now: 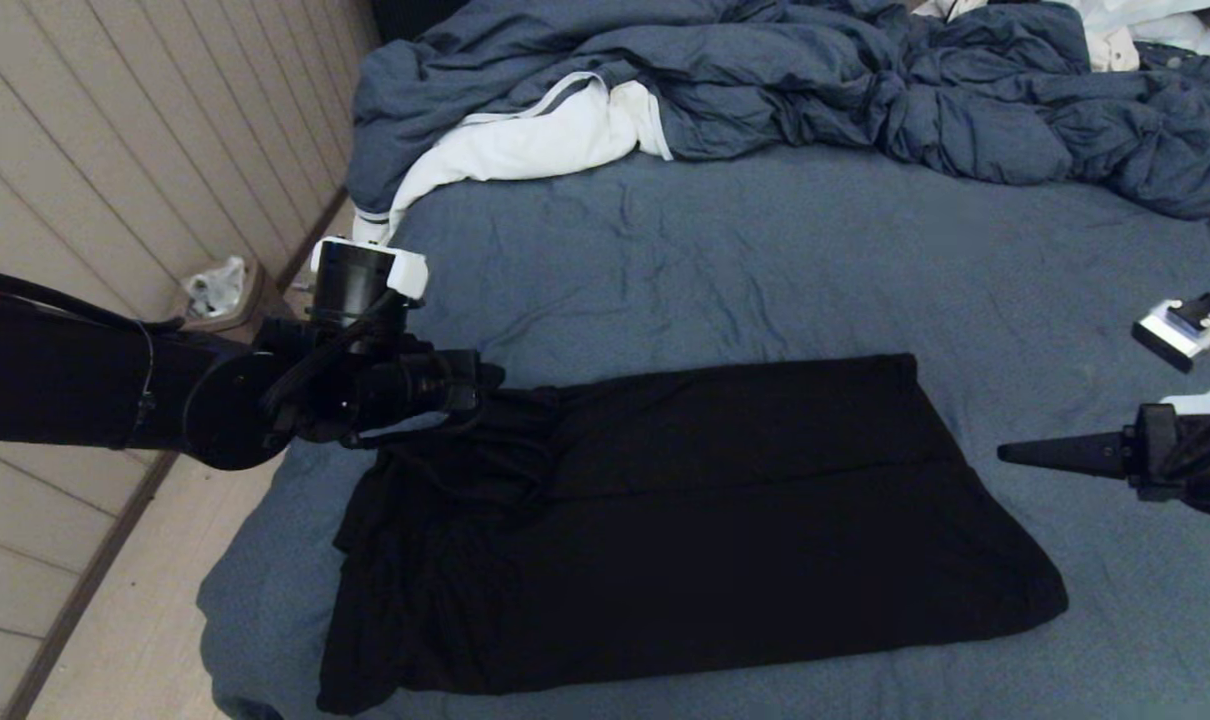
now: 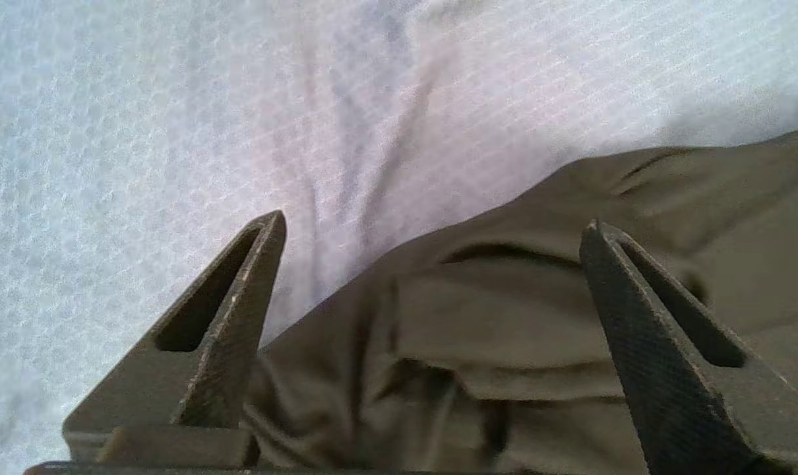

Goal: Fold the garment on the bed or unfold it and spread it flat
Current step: Fold the black T-shirt

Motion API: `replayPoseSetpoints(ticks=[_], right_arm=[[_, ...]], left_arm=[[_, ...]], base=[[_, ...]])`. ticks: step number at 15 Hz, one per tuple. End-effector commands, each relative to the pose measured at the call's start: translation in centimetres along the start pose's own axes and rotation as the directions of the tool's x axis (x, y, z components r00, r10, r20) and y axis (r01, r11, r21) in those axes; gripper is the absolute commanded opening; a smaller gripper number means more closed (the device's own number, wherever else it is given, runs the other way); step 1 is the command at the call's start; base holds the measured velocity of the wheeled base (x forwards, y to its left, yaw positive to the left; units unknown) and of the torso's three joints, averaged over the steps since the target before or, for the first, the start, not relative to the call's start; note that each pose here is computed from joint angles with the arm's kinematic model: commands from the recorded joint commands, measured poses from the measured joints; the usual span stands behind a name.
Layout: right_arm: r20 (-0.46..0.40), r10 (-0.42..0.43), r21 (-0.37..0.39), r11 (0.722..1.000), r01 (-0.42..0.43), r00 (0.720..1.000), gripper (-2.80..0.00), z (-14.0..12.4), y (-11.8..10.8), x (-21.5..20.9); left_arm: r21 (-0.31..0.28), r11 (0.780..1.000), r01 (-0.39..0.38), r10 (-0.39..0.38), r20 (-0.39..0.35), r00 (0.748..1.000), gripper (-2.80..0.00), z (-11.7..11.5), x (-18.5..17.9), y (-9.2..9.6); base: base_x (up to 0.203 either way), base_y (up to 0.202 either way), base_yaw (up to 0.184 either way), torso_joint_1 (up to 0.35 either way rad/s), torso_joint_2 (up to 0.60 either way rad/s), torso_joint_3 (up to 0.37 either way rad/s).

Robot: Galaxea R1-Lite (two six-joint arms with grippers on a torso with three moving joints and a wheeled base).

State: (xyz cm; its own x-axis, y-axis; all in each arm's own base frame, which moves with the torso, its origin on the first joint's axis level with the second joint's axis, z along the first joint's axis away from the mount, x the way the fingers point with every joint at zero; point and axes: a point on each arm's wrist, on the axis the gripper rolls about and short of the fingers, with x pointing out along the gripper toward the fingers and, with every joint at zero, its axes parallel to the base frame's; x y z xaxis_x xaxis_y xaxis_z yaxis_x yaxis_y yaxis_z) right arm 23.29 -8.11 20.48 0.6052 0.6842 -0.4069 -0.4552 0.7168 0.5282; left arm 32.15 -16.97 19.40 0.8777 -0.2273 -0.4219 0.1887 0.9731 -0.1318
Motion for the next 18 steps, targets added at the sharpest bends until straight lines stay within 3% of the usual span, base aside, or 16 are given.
replayPoseSetpoints(ticks=[1, 16, 17, 18], right_arm=[[0.001, 0.007, -0.001, 1.000, -0.007, 1.000, -2.80, 0.0, 0.0, 0.0], [-0.003, 0.006, 0.005, 1.000, -0.006, 1.000, -2.80, 0.0, -0.1, 0.1], [-0.003, 0.006, 0.005, 1.000, -0.006, 1.000, -2.80, 0.0, -0.1, 0.1], [-0.003, 0.006, 0.005, 1.000, -0.006, 1.000, -2.80, 0.0, -0.1, 0.1]], left_arm=[[-0.007, 1.000, -0.003, 0.003, -0.007, 1.000, 0.00, -0.3, -0.1, 0.1], [-0.010, 1.000, 0.007, -0.008, -0.061, 0.998, 0.00, -1.9, 1.0, -0.5], [-0.010, 1.000, 0.007, -0.007, -0.062, 0.998, -2.80, -1.9, 1.1, -0.5], [-0.009, 1.000, 0.006, -0.006, -0.067, 0.998, -2.80, -2.0, 1.3, -0.5]], base=[[0.000, 0.000, 0.000, 0.000, 0.00, 0.000], [0.000, 0.000, 0.000, 0.000, 0.00, 0.000], [0.000, 0.000, 0.000, 0.000, 0.00, 0.000], [0.000, 0.000, 0.000, 0.000, 0.00, 0.000]])
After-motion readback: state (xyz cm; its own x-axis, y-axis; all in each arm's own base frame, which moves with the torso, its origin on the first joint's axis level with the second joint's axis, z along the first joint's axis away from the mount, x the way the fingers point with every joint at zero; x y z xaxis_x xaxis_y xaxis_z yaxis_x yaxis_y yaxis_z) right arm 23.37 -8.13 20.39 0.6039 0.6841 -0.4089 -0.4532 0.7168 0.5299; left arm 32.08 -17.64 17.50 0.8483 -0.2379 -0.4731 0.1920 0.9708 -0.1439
